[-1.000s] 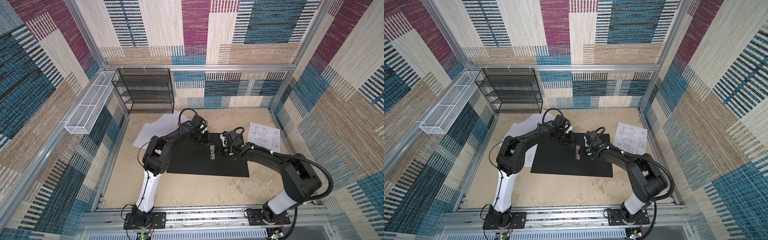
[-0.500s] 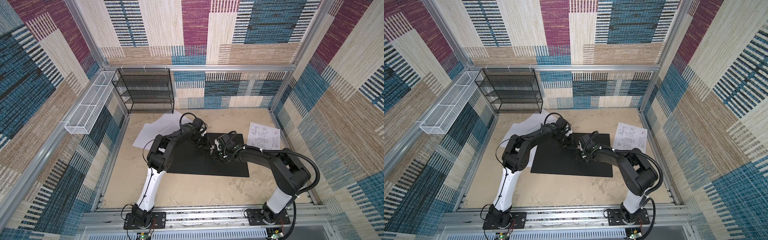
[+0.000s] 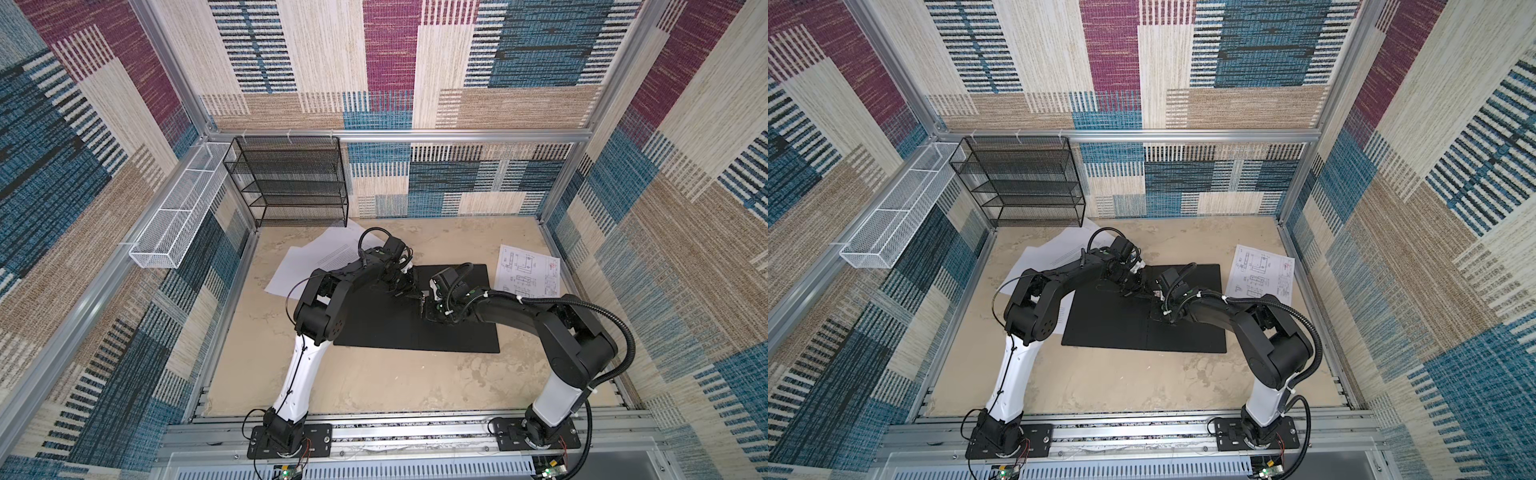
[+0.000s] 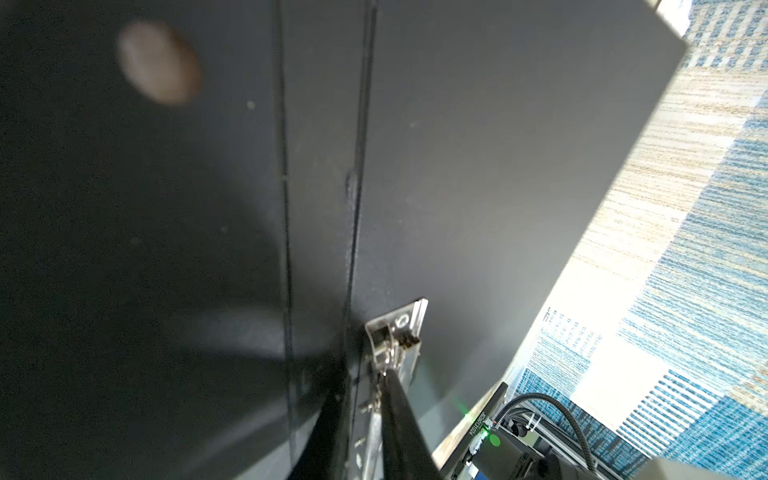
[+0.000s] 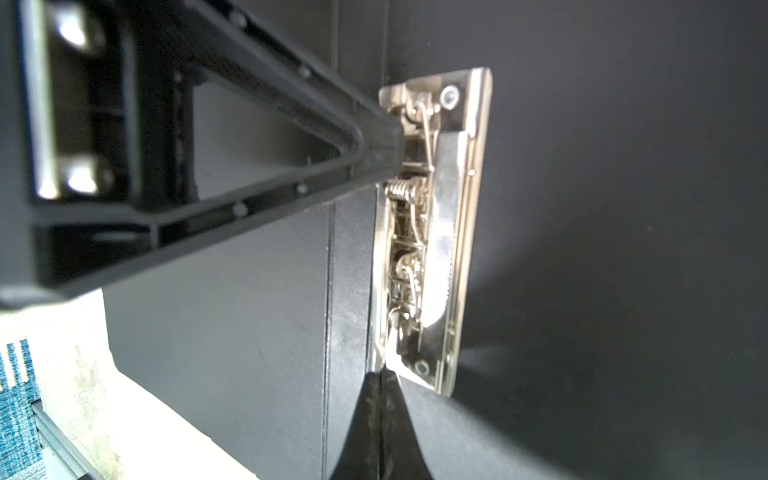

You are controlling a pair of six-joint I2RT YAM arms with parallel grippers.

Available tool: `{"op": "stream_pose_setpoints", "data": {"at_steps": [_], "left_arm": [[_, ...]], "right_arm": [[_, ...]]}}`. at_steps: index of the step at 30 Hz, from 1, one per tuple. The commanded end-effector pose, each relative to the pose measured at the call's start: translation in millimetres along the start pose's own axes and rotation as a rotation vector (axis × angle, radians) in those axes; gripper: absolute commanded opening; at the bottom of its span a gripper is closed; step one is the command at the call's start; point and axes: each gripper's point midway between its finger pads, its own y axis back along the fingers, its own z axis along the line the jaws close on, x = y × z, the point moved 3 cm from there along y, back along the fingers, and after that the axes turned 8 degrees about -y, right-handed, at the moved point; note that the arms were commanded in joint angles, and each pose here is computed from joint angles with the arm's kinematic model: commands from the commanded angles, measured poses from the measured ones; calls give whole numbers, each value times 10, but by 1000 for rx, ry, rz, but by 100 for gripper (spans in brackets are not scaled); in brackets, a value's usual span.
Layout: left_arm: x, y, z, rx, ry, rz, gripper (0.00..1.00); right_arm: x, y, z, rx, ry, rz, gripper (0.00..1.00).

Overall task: Put the files into the folder
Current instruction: 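Pull the clip lever up with the right gripper while the left gripper steadies the folder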

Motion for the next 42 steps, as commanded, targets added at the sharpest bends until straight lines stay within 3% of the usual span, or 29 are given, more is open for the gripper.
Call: {"op": "stream_pose_setpoints", "data": {"at_steps": [1, 11, 20, 24, 25, 28, 32, 36, 42], "left_arm": [[115, -92, 324, -140, 47, 30, 17], [175, -161, 522, -187, 73, 56, 16], [182, -165, 559, -171, 103, 51, 16], [126, -109, 364, -55, 113, 36, 18], [84, -70, 277, -10, 116, 24, 20], [-68, 85, 17, 95, 104, -13, 27], [-238, 295, -196, 164, 95, -44, 29], [-355, 501, -333, 253, 103, -79, 33], [-292, 812, -405, 296, 98, -128, 30]], "right_arm": [[-14, -52, -110, 53, -4, -25, 0], [32, -100, -334, 140, -60, -50, 0], [-187, 305, -12, 51, -28, -150, 0], [-234, 317, 172, -27, 1, -141, 1], [-260, 317, 212, -38, 7, -144, 8], [-368, 390, 317, -46, 23, -174, 18], [-455, 584, 374, -34, 25, -222, 36], [-417, 739, 358, -39, 28, -238, 44], [-172, 777, 233, -64, 30, -179, 8]]}}
